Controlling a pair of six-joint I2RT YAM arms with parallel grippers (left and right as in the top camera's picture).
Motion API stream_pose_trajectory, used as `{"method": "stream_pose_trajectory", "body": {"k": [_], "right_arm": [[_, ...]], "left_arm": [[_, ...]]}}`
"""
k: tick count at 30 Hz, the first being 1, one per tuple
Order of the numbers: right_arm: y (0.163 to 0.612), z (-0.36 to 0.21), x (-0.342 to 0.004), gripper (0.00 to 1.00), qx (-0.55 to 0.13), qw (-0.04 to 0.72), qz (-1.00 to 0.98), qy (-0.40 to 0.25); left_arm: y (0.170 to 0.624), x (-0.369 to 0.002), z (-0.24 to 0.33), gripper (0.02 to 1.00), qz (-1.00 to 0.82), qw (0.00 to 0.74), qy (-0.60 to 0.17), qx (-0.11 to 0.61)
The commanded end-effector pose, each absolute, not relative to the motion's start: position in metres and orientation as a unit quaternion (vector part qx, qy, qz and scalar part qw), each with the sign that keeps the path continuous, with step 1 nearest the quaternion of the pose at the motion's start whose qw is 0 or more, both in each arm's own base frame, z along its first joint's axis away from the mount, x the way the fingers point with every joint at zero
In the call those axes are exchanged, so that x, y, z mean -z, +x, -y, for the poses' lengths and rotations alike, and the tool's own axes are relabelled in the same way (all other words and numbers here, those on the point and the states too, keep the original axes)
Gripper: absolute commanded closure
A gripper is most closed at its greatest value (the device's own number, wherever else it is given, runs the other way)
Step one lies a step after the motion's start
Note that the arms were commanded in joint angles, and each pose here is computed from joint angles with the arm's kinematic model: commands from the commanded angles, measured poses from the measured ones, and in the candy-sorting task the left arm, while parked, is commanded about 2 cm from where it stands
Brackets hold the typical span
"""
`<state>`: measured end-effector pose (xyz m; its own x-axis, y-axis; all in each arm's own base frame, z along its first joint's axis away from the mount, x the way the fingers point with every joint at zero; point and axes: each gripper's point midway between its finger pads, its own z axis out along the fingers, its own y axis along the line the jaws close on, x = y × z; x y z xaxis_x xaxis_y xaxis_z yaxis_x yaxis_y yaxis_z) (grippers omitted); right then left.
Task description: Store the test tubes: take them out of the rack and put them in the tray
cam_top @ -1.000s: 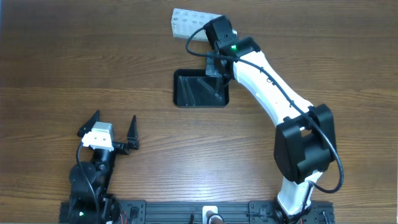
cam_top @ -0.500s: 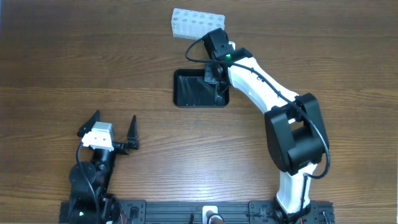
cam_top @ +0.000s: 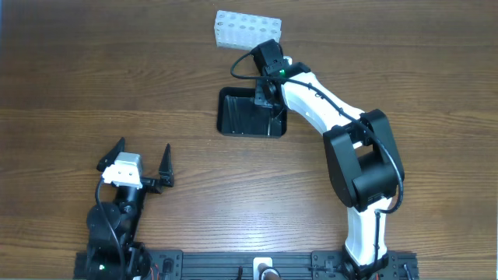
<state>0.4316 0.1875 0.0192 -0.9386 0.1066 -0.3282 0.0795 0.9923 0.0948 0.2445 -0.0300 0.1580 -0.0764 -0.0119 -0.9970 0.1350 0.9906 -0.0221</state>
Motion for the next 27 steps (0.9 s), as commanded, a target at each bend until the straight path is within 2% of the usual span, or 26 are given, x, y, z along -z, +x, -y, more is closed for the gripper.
{"method": "stream_pose_trajectory", "body": {"k": [1, 9, 12, 18, 23, 27], "right_arm": [[0.431, -0.194, -0.014, 0.739, -0.051, 0.167, -0.984, 0.045], [0.433, -0.194, -0.043, 0.573, -0.061, 0.19, -0.979, 0.041], [0.434, -0.195, -0.071, 0.494, -0.07, 0.214, -0.974, 0.031], [0.431, -0.2, -0.097, 0.419, -0.077, 0.237, -0.968, 0.017], [0.431, -0.201, -0.115, 0.27, -0.084, 0.255, -0.963, 0.011], [0.435, -0.187, -0.156, 0.211, -0.069, 0.308, -0.948, 0.026]], "left_arm": [[0.244, -0.157, 0.031, 0.018, -0.731, 0.679, 0.048, 0.053], [0.244, -0.157, 0.031, 0.018, -0.731, 0.679, 0.048, 0.053], [0.244, -0.157, 0.031, 0.018, -0.731, 0.679, 0.048, 0.053], [0.244, -0.157, 0.031, 0.018, -0.731, 0.679, 0.048, 0.053], [0.244, -0.157, 0.031, 0.02, -0.731, 0.679, 0.048, 0.053], [0.244, -0.157, 0.031, 0.018, -0.731, 0.679, 0.048, 0.053]]}}
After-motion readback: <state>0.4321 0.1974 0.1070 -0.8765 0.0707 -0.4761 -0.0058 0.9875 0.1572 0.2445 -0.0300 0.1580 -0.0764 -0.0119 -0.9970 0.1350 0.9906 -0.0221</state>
